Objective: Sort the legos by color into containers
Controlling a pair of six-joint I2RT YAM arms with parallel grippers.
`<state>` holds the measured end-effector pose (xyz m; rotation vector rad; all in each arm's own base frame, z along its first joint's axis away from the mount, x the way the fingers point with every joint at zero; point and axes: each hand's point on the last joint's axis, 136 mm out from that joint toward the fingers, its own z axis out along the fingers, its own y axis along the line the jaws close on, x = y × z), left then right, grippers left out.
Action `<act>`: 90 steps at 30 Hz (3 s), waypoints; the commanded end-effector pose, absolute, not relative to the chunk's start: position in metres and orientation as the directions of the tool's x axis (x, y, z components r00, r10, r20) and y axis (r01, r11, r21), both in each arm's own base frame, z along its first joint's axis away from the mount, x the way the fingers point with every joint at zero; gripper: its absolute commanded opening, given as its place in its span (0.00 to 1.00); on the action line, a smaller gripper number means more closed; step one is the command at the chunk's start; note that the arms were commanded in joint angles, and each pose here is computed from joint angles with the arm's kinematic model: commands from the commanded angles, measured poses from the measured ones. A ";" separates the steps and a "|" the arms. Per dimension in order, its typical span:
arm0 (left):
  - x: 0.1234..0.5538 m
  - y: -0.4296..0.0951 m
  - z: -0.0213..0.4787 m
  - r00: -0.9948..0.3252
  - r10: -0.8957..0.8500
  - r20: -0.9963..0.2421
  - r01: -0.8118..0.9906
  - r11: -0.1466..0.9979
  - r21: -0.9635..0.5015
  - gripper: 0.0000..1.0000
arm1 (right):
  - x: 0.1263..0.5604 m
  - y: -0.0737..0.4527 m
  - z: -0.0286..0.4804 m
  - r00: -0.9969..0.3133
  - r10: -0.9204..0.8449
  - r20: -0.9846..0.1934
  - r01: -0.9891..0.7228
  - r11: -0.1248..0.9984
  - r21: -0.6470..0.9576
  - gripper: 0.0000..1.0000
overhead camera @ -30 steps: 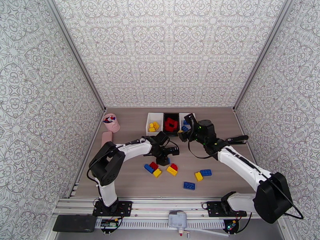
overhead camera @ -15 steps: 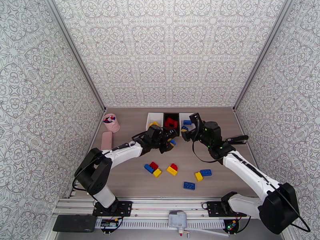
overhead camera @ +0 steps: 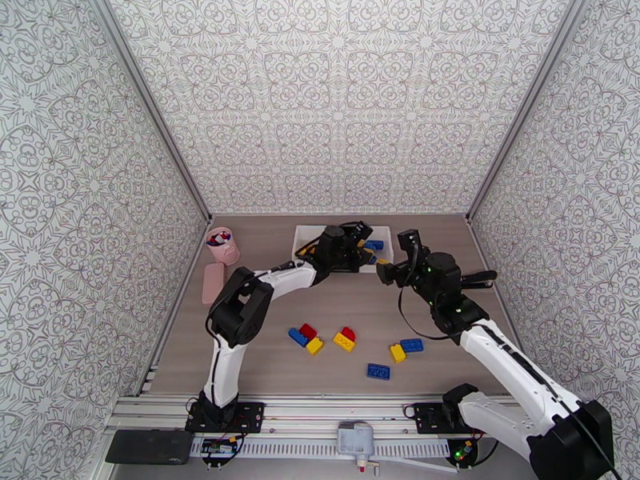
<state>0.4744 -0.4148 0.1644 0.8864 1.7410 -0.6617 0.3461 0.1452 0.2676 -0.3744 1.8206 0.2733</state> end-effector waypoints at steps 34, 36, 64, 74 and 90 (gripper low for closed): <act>0.463 -0.408 0.236 -0.138 0.209 -0.968 0.795 0.606 0.017 0.82 | 0.349 0.113 0.275 -0.263 -0.015 -0.965 -0.237 0.970 0.049 0.92; 0.447 -0.400 0.238 -0.127 0.220 -0.967 0.787 0.615 0.037 0.87 | 0.349 0.111 0.274 -0.279 0.002 -0.960 -0.225 0.972 0.068 0.92; 0.240 -0.350 0.203 0.011 0.309 -0.951 0.961 0.260 0.096 1.00 | 0.282 0.048 0.182 -0.580 0.428 -0.693 0.304 0.903 0.303 0.92; 0.218 -0.359 0.183 0.089 0.371 -0.924 0.971 0.174 0.163 1.00 | 0.248 0.048 0.134 -0.649 0.551 -0.524 0.440 0.834 0.332 0.90; 0.194 -0.364 0.175 0.070 0.369 -0.927 0.996 0.022 0.085 1.00 | 0.184 0.035 0.100 -0.687 0.651 -0.324 0.610 0.758 0.230 0.94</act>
